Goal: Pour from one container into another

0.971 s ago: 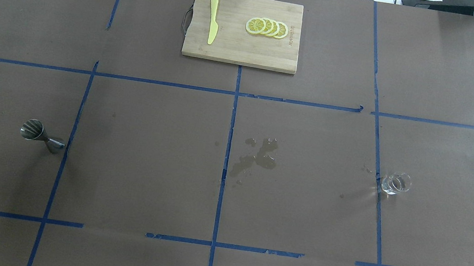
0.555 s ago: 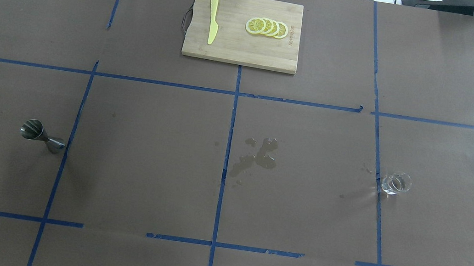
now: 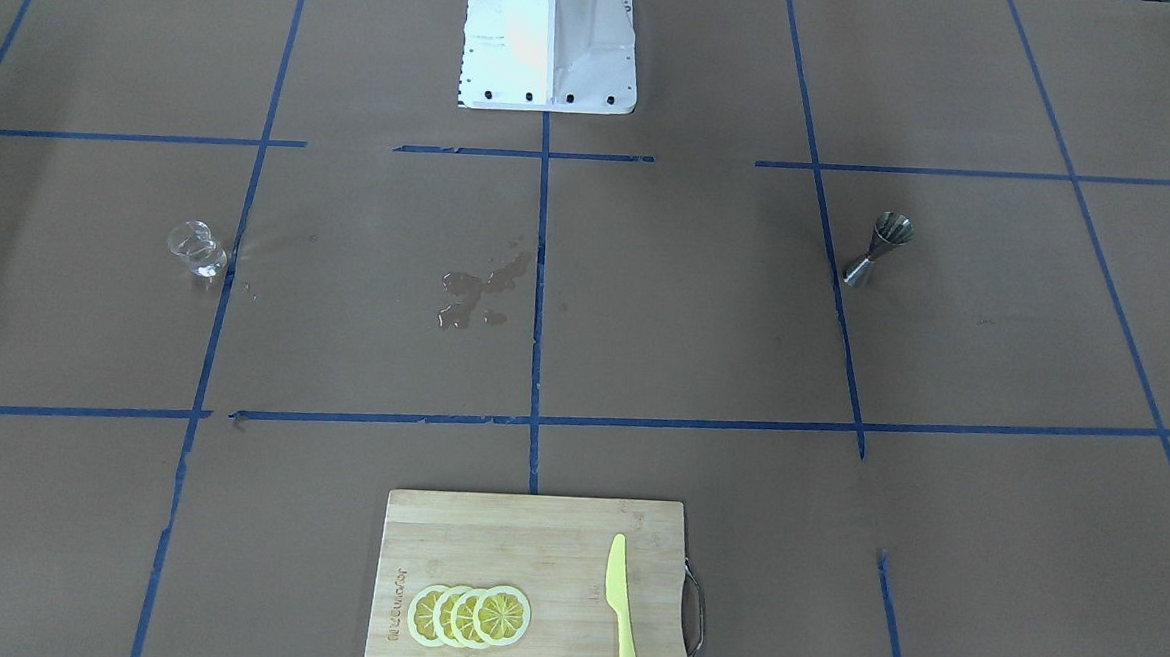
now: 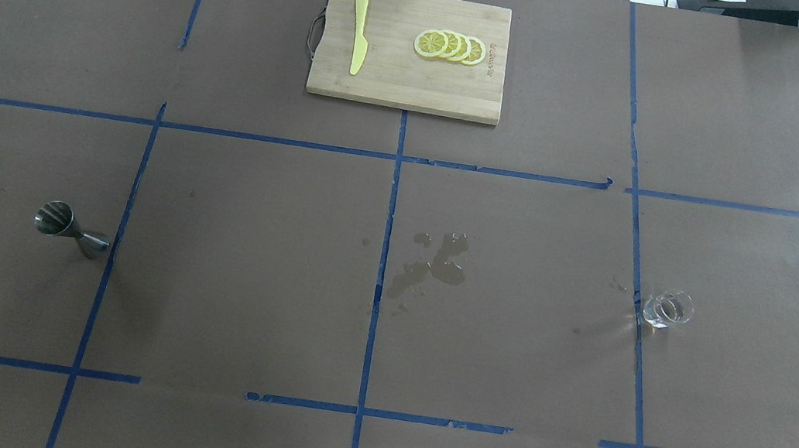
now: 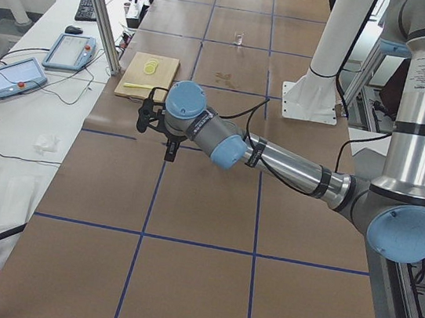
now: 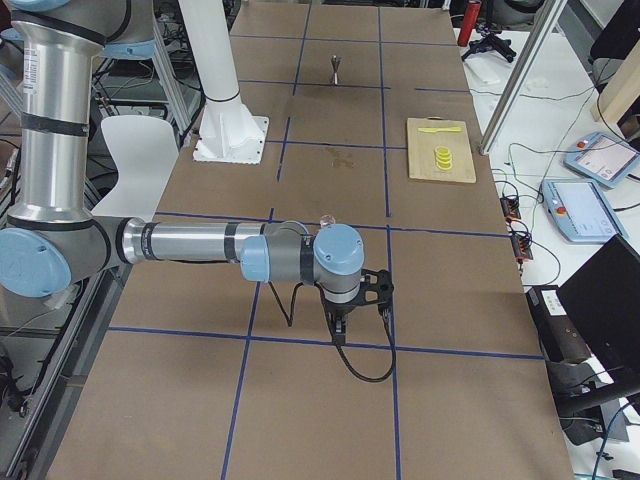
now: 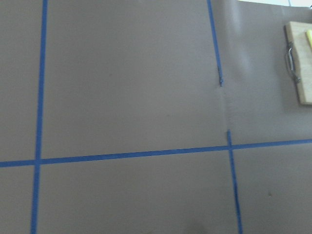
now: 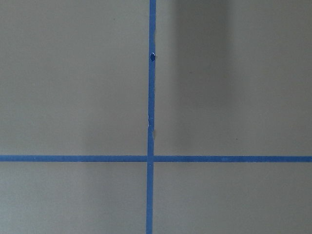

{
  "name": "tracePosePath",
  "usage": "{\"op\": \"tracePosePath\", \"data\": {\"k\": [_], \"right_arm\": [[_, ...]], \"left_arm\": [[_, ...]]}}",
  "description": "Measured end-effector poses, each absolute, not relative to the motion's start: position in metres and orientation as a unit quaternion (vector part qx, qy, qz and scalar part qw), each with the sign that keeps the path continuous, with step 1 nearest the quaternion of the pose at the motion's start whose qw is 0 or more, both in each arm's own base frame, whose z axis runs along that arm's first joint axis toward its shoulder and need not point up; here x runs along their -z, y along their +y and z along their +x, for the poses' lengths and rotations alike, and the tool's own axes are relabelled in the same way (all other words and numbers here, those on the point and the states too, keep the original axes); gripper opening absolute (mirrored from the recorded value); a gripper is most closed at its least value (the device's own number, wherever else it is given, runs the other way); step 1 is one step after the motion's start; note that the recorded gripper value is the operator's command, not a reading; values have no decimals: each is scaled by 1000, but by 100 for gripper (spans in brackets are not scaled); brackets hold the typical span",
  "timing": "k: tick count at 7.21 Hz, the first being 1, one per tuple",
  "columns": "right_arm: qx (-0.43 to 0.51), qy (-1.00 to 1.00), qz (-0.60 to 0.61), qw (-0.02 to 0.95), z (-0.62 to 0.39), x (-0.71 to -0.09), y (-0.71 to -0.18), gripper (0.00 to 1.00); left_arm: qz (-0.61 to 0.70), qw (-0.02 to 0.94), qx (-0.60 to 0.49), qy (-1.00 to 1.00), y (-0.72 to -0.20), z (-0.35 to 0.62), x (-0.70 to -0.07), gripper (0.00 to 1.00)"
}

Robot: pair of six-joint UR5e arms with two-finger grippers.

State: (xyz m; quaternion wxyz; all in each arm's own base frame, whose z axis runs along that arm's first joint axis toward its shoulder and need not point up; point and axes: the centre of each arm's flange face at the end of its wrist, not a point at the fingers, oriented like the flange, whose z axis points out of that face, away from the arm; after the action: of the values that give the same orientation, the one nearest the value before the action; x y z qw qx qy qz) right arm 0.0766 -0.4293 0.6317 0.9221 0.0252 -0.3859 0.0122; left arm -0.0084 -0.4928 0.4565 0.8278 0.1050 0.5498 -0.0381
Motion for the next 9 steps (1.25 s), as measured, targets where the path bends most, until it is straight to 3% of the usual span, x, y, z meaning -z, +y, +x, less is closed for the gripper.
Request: {"op": "tracePosePath", "data": {"k": [7,9], "right_arm": [[-8,-410,36,911,73,-614,-429,100],[-62,-429,8,901,64,-605,-430,100]], "left_arm": [[133,844,-15,519,-497,136,-354,100],[130,853,-13,505,-503,154,-353,100]]}}
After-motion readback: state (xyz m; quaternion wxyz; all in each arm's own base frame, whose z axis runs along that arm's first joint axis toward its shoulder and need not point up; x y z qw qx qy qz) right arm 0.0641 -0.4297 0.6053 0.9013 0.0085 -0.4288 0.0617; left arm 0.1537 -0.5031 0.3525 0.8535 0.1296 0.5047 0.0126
